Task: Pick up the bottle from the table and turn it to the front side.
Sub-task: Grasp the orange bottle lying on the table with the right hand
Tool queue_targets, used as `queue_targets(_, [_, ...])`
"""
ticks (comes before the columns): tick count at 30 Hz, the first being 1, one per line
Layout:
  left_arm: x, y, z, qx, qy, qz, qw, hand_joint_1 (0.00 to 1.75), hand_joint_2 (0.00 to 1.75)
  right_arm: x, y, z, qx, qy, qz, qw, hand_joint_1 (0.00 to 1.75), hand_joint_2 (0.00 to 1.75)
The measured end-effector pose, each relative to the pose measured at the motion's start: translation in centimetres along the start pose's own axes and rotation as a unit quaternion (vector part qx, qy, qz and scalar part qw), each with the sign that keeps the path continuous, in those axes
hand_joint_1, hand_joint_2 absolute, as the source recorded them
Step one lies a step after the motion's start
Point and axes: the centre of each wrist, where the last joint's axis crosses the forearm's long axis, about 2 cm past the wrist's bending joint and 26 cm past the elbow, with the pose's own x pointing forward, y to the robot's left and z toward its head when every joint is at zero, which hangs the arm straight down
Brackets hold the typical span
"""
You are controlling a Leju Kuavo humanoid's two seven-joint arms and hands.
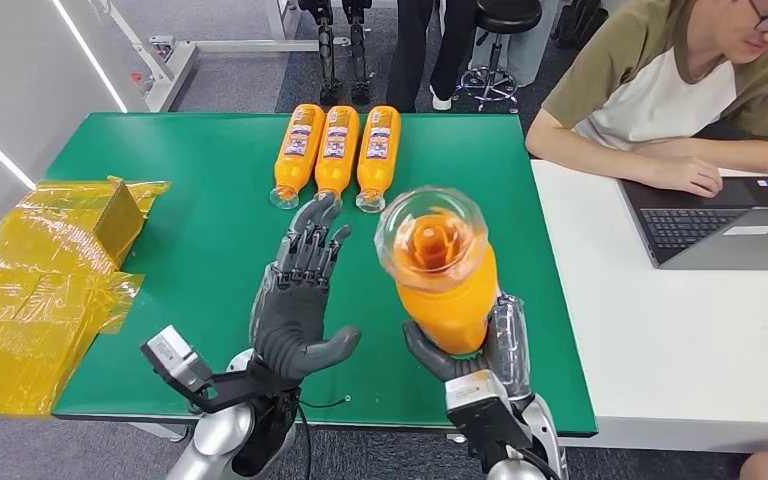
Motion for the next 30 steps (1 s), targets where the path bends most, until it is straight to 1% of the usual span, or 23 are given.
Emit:
queue_targets(4, [-0.5,-0.2,-0.7,-0.027,0.01,0.01,1.0,0.0,1.75,0.8,0.0,0.6,0.023,-0.007,0.013,1.0,1.75,1.75])
queue_targets(10, [-1.0,-0.4,-1.2,-0.036,0.019,0.013,0.999,0.0,1.75,1.3,-0.2,1.0,0.032,-0.008,0.017,0.999,1.75,1.75])
queue_targets(17, [-1.3,-0.5,-1.1,-0.058,0.028,0.012,0.998,0.0,1.75,1.2,0.0,1.6,0.106,0.025,0.061,0.992,1.75,1.75])
queue_targets(20, [-1.3,-0.5,-1.0,-0.061,0.03,0.01,0.998,0.0,1.75,1.2,0.1,1.8,0.127,0.036,0.075,0.988,1.75,1.75])
queue_targets(30, [-1.3,-0.5,-1.0,-0.064,0.03,0.01,0.997,0.0,1.75,1.1,0.2,2.1,0.139,0.044,0.08,0.986,1.75,1.75])
